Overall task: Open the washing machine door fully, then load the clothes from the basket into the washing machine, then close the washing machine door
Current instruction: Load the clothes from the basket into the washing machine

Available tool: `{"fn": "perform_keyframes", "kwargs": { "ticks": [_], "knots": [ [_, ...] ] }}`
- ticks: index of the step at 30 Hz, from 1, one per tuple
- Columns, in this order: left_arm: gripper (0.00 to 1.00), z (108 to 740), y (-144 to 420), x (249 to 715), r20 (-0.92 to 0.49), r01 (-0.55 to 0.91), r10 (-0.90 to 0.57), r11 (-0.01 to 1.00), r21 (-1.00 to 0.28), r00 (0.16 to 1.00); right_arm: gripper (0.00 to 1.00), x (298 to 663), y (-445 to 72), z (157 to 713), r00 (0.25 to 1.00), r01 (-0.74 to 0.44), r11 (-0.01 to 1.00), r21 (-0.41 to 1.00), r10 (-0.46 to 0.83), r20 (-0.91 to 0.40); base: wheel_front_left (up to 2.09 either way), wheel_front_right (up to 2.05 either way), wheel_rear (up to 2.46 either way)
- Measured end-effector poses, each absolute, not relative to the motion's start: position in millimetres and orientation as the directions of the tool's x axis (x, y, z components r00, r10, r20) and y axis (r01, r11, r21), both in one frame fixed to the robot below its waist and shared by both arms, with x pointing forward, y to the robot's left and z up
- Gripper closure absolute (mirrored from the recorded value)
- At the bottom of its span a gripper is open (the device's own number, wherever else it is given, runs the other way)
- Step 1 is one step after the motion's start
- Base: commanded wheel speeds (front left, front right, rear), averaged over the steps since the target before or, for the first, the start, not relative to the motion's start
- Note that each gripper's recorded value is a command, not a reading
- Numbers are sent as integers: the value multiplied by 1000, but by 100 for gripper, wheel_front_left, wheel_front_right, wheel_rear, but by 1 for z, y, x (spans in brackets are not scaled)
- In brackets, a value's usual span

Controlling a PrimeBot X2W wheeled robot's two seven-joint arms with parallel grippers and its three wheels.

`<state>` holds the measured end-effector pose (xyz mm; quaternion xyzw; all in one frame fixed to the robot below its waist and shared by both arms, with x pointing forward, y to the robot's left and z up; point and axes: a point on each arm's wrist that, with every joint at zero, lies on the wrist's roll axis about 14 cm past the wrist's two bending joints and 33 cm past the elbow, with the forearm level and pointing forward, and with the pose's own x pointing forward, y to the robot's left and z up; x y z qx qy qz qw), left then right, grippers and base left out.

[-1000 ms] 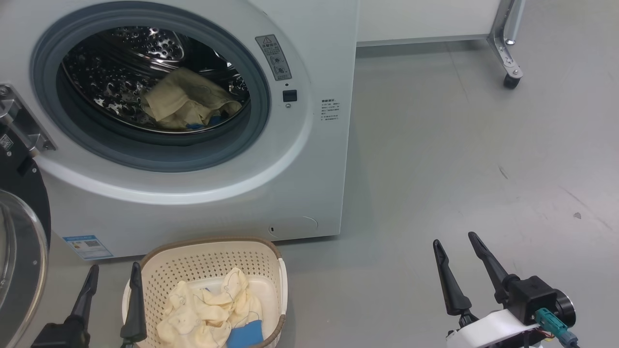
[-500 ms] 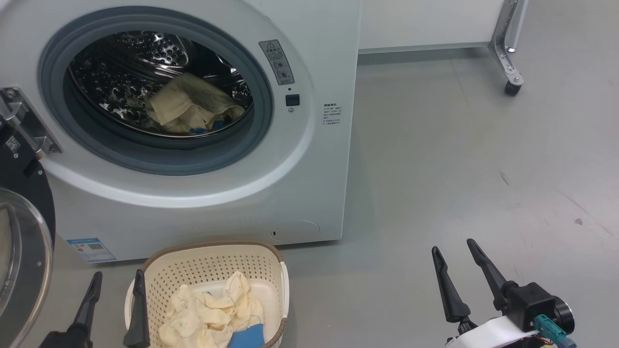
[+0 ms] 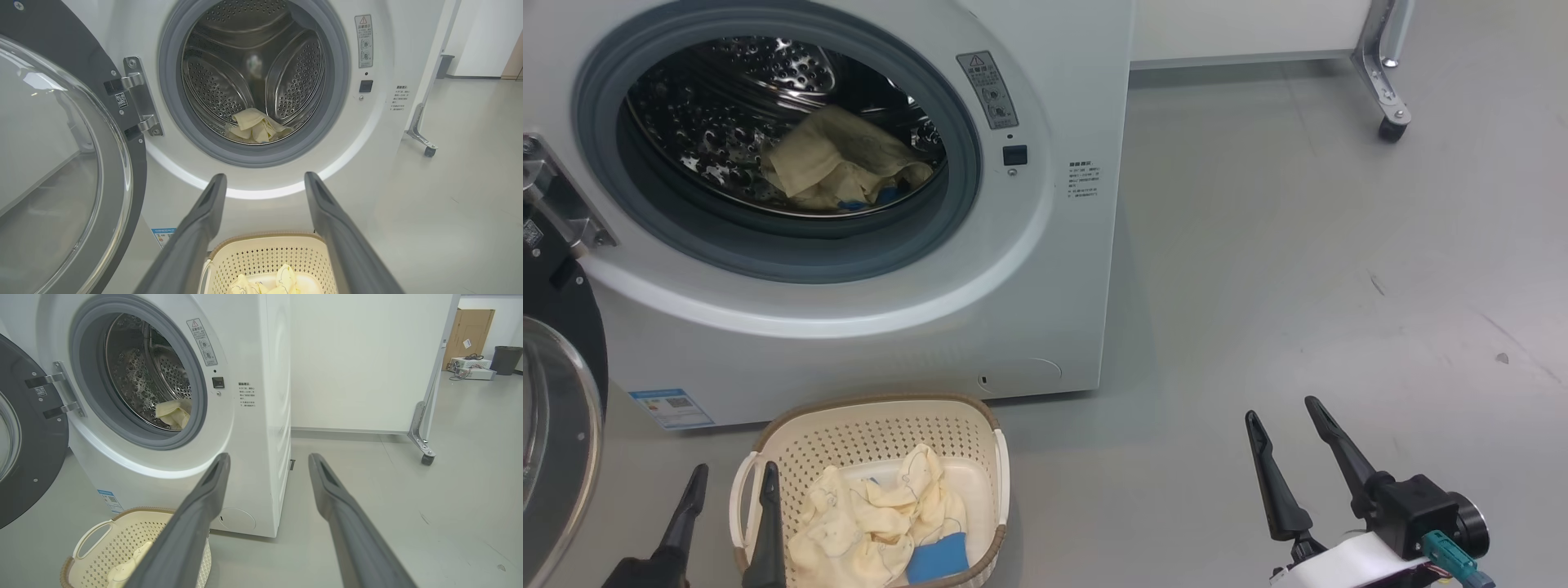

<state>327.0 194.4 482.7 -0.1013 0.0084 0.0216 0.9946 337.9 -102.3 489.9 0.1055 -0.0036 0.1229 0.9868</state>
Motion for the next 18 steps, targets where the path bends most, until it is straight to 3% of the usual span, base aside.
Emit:
{"fn": "perform_keyframes", "kwargs": {
  "ticks": [18],
  "knots": [
    [0, 390, 153, 349, -360, 42, -109, 981, -190, 926, 0, 370, -106, 479, 973, -226, 948, 226, 230, 8, 0, 0, 0]
  ]
}}
